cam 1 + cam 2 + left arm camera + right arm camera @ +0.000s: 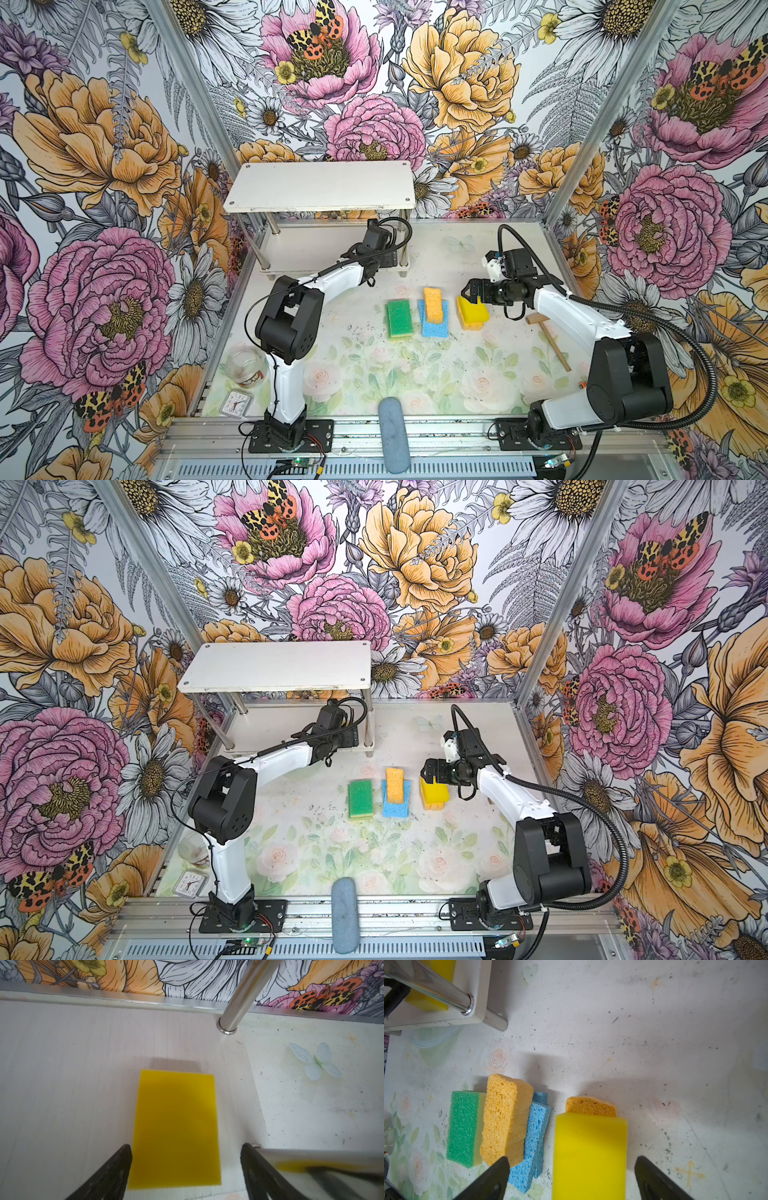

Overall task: Place and organize the cleaning sponges onto the shelf
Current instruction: 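Open the left gripper to release the yellow sponge on the shelf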

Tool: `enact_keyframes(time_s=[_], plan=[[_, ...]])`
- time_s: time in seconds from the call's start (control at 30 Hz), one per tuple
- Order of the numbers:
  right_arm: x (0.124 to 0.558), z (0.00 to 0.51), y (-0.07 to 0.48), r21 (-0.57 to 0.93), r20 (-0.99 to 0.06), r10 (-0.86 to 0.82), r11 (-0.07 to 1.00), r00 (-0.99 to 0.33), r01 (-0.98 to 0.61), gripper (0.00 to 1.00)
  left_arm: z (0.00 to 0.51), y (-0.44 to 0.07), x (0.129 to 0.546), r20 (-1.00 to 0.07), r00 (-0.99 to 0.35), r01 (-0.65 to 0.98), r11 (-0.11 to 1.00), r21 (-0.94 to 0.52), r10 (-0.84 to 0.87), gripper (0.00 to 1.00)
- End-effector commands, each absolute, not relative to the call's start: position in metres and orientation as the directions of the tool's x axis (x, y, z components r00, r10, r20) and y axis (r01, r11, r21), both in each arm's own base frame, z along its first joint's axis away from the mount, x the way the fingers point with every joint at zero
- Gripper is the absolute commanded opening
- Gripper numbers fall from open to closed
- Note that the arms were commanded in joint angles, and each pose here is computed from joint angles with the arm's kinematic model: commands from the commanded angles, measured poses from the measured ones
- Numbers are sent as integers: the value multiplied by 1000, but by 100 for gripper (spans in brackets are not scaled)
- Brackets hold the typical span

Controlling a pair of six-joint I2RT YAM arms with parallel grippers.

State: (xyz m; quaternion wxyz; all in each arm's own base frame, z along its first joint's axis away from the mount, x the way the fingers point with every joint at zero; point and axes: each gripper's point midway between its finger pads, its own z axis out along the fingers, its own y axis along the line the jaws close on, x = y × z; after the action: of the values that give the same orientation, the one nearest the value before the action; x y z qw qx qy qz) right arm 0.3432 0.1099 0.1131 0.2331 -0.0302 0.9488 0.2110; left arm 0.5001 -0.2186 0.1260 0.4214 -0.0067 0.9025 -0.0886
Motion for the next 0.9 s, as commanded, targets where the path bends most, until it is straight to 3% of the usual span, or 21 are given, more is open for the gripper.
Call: enact_keyframes(time_s=[0.0, 0.87], plan=[[342, 120, 107, 391, -473, 56, 908, -879, -152, 96, 130, -220, 503, -761, -639, 74, 976, -205, -112, 84], [342, 117, 101, 389, -454, 98, 916, -886, -98, 97, 150, -215, 487, -776, -620, 70, 977, -202, -116, 87]])
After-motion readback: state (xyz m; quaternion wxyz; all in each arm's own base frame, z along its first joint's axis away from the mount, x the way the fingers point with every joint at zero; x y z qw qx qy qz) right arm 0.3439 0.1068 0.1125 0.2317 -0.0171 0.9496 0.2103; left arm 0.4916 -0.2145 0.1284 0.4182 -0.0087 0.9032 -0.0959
